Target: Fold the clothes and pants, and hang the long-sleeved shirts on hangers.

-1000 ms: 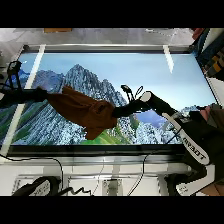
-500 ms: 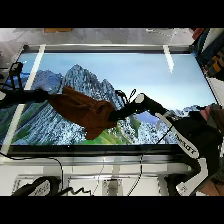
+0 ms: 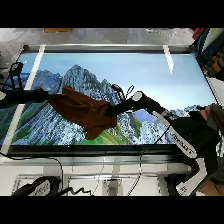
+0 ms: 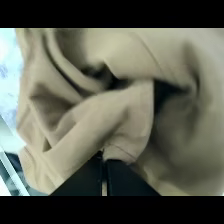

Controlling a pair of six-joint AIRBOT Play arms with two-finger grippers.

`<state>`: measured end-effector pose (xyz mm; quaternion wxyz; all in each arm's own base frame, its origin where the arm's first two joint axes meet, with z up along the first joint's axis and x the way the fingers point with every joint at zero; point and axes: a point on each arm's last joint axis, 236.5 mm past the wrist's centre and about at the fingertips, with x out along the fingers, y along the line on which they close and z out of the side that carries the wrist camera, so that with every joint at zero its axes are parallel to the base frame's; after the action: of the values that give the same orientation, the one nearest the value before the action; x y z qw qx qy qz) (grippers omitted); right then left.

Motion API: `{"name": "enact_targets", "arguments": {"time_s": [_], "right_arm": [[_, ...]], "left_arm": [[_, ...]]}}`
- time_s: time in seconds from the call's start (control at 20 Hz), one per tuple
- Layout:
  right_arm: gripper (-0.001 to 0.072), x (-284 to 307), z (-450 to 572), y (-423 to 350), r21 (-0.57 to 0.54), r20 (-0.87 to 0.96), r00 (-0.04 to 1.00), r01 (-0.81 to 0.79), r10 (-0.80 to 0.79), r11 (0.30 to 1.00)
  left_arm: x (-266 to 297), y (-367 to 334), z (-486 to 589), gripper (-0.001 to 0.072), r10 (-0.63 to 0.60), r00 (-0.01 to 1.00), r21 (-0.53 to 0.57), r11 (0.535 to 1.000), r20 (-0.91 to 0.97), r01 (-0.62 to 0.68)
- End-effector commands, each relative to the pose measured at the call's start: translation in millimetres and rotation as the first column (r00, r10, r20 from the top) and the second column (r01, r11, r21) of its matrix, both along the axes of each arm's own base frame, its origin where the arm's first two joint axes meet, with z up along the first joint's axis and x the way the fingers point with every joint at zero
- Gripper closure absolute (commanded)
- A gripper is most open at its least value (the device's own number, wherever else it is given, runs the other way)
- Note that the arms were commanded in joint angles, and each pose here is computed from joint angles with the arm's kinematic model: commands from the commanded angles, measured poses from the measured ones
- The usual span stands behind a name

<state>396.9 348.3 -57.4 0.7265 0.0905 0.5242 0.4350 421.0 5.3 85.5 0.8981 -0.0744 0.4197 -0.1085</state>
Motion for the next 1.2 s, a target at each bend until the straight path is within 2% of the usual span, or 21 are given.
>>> {"name": "enact_targets", "arguments": {"time_s": [0.0, 0.2, 0.35, 0.6, 0.8, 1.0, 1.15], "right_arm": [[0.0701, 18, 25, 7, 0.026, 0.074, 0.997, -0.006, 0.004, 1.000], [0.0702, 49, 66, -12, -0.029, 0.225, 0.974, 0.006, 0.000, 1.000], [0.0703, 84, 125, -63, -0.071, 0.355, 0.930, 0.128, -0.095, 0.989], [0.0703, 103, 264, -195, -0.022, 0.586, 0.748, 0.398, -0.311, 0.917], [0.0703, 62, 372, -265, 0.071, 0.740, 0.545, 0.521, -0.395, 0.851], [0.0703, -6, 458, -274, 0.176, 0.839, 0.366, 0.516, -0.402, 0.838], [0.0703, -67, 516, -275, 0.264, 0.887, 0.217, 0.487, -0.408, 0.832]], "left_arm": [[0, 0, 0, 0.0690, 0.001, 1.000, 0.000, 1.000, -0.001, -0.001], [0, 2, 4, 0.0690, 0.005, 1.000, 0.003, 1.000, 0.011, -0.005], [4, 15, 32, 0.0690, 0.043, 0.995, 0.022, 0.999, 0.094, -0.046], [-3, 75, 98, 0.0691, 0.255, 0.927, -0.007, 0.965, 0.275, -0.263], [-31, 114, 144, 0.0690, 0.426, 0.832, -0.109, 0.903, 0.356, -0.416], [-48, 90, 204, 0.0690, 0.447, 0.758, -0.254, 0.894, 0.475, -0.368], [-72, 74, 272, 0.0690, 0.474, 0.627, -0.355, 0.880, 0.618, -0.316]]}}
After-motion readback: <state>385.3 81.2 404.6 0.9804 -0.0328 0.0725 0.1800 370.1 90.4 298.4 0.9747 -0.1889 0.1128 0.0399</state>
